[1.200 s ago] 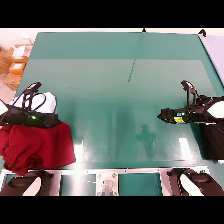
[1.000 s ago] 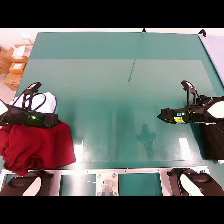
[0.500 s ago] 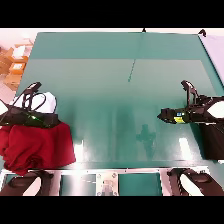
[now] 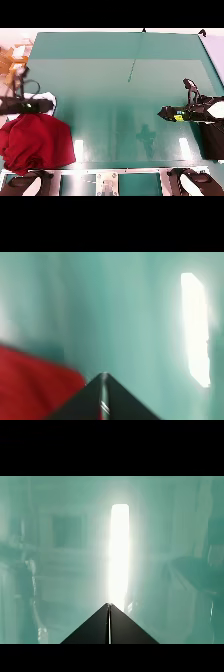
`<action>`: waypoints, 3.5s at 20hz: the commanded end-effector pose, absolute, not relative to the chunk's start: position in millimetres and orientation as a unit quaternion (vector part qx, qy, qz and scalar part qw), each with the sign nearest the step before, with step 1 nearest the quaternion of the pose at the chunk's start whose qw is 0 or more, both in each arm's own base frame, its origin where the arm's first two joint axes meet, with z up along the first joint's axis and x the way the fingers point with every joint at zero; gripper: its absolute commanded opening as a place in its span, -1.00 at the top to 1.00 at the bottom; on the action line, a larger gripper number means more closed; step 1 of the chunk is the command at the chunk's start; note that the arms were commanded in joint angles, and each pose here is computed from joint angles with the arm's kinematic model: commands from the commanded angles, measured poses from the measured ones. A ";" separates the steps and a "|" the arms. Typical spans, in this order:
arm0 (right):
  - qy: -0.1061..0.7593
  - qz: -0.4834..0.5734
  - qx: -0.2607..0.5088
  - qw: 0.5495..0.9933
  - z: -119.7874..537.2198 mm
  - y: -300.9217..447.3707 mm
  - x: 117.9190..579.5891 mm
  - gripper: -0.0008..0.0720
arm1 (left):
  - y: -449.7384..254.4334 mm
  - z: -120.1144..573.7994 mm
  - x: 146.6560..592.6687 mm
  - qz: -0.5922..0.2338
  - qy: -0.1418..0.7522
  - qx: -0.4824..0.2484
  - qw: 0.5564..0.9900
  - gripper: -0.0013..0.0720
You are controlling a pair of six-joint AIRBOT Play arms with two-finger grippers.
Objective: Fold the shirts.
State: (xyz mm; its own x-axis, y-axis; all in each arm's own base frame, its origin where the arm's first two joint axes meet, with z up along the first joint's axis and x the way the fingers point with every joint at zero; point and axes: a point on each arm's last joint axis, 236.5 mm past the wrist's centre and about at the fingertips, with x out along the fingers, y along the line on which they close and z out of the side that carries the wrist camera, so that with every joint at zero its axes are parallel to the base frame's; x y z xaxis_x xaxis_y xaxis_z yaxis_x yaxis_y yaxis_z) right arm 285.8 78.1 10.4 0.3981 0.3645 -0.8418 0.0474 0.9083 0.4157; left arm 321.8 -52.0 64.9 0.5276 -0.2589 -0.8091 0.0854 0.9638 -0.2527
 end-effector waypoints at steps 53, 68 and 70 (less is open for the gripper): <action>0.559 0.085 0.264 0.782 18.4 65.6 285.4 -0.52 | -173.1 86.4 404.9 -0.249 0.565 -0.121 0.777 -0.91; 0.642 0.236 0.253 0.685 -73.8 281.2 229.1 -0.52 | -192.7 -101.0 432.4 -0.190 0.591 -0.263 0.739 -0.67; 0.639 0.240 0.250 0.687 -72.5 284.7 235.6 -0.31 | -207.2 -102.4 431.4 -0.202 0.586 -0.253 0.743 -0.51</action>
State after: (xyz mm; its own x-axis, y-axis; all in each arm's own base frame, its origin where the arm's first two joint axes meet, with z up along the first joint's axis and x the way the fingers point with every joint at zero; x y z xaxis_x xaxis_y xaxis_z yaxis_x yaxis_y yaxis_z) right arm 230.4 274.2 -64.1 0.0787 0.6502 -0.7556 -0.0162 0.7587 0.6512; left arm 429.4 -195.8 -92.8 0.2214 -0.5987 -0.7697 -0.0116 0.7877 -0.6160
